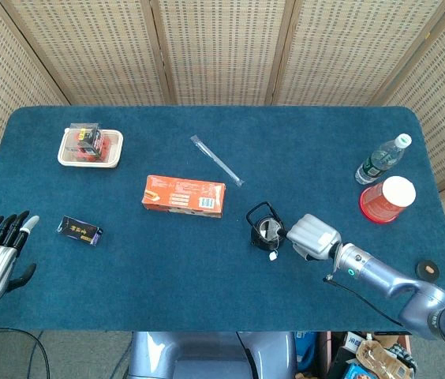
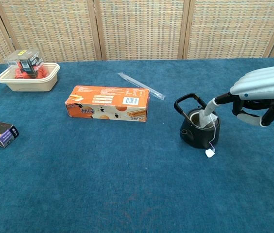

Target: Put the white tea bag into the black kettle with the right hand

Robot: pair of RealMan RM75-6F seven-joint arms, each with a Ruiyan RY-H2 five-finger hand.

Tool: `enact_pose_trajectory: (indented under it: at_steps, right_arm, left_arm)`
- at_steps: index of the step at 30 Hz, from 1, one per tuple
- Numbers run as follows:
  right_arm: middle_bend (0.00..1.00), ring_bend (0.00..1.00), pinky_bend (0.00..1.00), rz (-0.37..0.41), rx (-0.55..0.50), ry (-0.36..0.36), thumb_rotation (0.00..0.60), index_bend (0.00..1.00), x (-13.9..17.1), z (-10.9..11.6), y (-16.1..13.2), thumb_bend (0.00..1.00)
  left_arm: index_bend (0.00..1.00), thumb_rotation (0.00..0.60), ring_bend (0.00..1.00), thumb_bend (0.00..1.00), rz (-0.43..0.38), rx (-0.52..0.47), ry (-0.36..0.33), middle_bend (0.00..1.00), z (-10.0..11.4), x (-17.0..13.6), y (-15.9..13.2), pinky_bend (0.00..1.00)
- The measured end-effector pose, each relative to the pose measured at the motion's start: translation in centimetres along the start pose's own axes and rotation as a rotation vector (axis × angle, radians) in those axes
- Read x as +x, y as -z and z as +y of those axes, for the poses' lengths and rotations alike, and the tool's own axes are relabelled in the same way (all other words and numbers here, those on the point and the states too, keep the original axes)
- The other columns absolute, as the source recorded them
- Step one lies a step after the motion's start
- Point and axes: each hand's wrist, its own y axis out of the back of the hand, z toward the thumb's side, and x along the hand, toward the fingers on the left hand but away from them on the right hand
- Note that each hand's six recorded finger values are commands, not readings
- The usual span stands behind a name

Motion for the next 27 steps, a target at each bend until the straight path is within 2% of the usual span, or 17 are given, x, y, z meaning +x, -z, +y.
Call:
enact_pose_trajectory:
  at_steps: [14,27]
  right_arm:
    - [0.81,0.86,0.94,-0.024,0.061,-0.103,0.600,0.18,-1.3,-1.7,0.3,0.82]
    - [0.83,0.87,0.94,-0.026,0.083,-0.148,0.600,0.15,-2.2,-1.5,-0.4,0.84]
  left_arm:
    - [0.02,0.600,0.00,0.37,0.006,-0.011,0.006,0.00,-0.5,-0.2,0.5,0.00]
    - [0.02,0.600,0.00,0.37,0.004,-0.022,0.016,0.00,-1.0,-0.2,0.4,0.00]
